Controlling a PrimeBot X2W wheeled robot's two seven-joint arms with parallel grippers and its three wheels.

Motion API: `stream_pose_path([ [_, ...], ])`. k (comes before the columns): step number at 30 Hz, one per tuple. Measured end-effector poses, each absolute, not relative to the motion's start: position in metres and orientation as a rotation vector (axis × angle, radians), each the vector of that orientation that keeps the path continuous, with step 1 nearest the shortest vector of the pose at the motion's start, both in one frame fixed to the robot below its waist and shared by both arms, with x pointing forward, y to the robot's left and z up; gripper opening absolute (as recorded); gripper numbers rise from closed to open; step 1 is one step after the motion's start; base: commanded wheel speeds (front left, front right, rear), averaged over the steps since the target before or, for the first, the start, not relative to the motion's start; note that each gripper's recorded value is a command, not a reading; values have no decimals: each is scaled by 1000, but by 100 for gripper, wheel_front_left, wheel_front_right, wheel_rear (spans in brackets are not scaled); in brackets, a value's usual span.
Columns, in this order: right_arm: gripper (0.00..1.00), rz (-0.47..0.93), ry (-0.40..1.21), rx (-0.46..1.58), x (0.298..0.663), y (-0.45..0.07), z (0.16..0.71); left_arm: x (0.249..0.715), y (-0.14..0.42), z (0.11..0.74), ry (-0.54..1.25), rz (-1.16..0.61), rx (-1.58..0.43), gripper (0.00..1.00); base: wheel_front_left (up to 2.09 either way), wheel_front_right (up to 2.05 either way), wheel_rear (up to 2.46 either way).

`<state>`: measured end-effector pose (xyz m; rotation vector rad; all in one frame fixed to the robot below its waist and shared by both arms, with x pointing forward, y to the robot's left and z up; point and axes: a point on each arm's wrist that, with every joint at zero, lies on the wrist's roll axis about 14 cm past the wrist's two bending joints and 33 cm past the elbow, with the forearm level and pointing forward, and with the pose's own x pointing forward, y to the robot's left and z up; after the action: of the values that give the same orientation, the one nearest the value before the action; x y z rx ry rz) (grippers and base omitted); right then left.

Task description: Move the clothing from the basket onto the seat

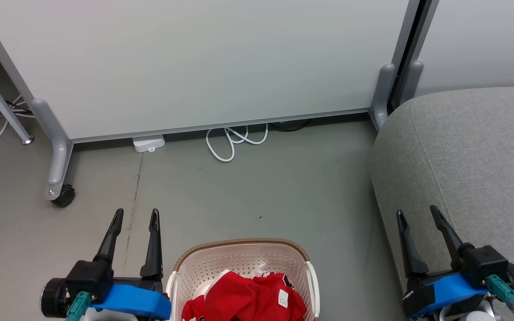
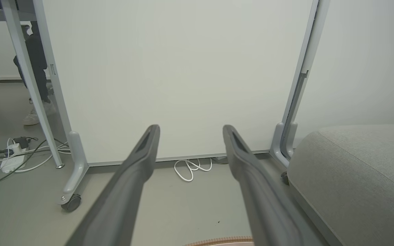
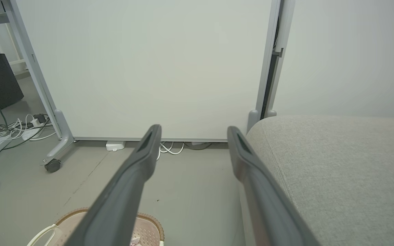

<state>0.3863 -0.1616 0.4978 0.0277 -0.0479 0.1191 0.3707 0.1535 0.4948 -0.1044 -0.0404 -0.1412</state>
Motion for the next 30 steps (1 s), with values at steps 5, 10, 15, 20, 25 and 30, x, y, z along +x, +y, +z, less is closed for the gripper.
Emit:
stream_pose_path([
  [5, 100, 118, -47, 28, 386, -162, 497, 371, 153, 494, -39, -142, -107, 100, 0, 0, 0],
  [10, 100, 118, -46, 31, 387, -162, 497, 371, 153, 494, -38, -141, -107, 100, 0, 0, 0],
  [15, 100, 120, -42, 31, 386, -161, 496, 372, 153, 491, -28, -142, -108, 100, 0, 0, 0],
  [20, 100, 112, -42, 35, 387, -164, 495, 376, 147, 478, 10, -160, -109, 100, 0, 0, 0],
  [25, 100, 98, -29, 32, 389, -169, 491, 385, 138, 458, 71, -183, -113, 100, 0, 0, 0],
  [30, 100, 75, -13, 27, 394, -178, 485, 398, 125, 426, 166, -225, -102, 100, 0, 0, 0],
])
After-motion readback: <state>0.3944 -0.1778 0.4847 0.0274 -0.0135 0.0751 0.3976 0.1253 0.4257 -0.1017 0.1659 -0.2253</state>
